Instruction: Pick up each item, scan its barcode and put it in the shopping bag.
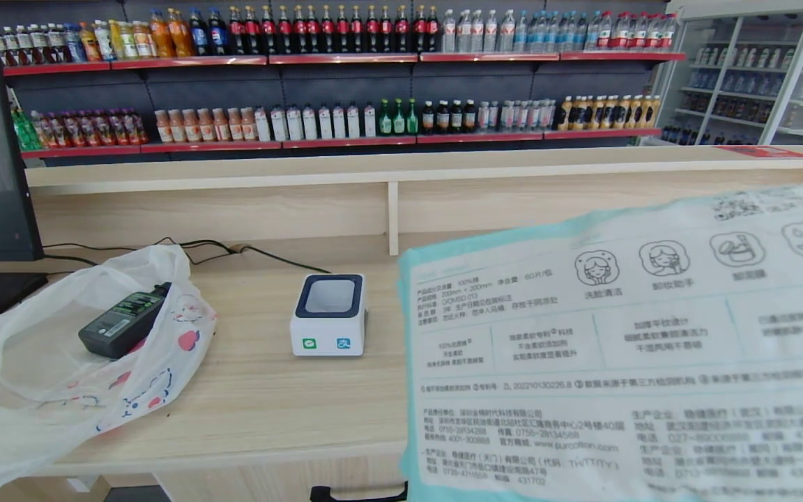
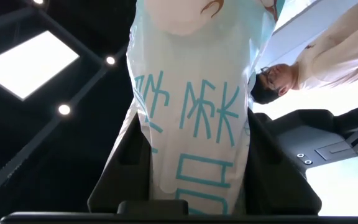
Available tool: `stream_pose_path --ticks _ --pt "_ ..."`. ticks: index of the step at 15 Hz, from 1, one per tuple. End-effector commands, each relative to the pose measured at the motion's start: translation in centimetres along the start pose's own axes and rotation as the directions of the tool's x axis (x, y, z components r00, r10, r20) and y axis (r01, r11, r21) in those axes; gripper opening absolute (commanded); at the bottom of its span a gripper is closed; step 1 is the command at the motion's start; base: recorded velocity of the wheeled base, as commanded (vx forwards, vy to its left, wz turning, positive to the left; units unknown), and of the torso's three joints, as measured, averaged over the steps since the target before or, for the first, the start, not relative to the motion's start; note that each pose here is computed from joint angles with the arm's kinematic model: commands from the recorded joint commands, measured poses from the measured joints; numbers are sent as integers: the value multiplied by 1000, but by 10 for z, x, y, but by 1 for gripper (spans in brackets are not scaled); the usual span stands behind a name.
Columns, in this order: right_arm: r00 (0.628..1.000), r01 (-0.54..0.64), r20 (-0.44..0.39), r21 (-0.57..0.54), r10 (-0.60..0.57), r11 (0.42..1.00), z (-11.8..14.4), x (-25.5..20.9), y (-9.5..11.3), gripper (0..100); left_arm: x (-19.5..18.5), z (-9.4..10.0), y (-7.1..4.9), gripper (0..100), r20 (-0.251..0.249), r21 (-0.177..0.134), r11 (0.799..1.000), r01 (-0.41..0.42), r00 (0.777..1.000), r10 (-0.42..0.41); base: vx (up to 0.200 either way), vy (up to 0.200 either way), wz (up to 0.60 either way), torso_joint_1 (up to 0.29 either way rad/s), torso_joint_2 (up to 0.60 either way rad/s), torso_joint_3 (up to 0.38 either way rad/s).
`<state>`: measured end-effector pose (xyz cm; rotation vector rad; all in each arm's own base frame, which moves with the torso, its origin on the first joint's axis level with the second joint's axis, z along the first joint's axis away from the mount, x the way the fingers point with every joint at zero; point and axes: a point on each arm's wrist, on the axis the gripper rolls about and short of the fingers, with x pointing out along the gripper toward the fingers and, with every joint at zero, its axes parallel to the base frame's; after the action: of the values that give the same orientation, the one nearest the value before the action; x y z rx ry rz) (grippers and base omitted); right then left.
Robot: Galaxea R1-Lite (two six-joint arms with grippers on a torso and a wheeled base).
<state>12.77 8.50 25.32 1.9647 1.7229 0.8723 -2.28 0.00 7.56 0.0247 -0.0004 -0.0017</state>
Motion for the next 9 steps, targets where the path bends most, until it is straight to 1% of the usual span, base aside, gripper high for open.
stream_pose_path --ticks 1,5,9 --pt "1000 0 1 2 0 1000 0 -1 -2 0 0 0 0 100 1 0 1000 0 1000 0 0 0 0 0 0 0" --pt "1000 -1 16 10 1 1000 5 -2 -3 0 0 0 0 100 1 0 1000 0 1000 0 0 0 0 0 0 0" --pt "997 17 71 104 -24 994 39 10 5 0 0 0 0 100 1 0 1000 0 1000 0 0 0 0 0 0 0"
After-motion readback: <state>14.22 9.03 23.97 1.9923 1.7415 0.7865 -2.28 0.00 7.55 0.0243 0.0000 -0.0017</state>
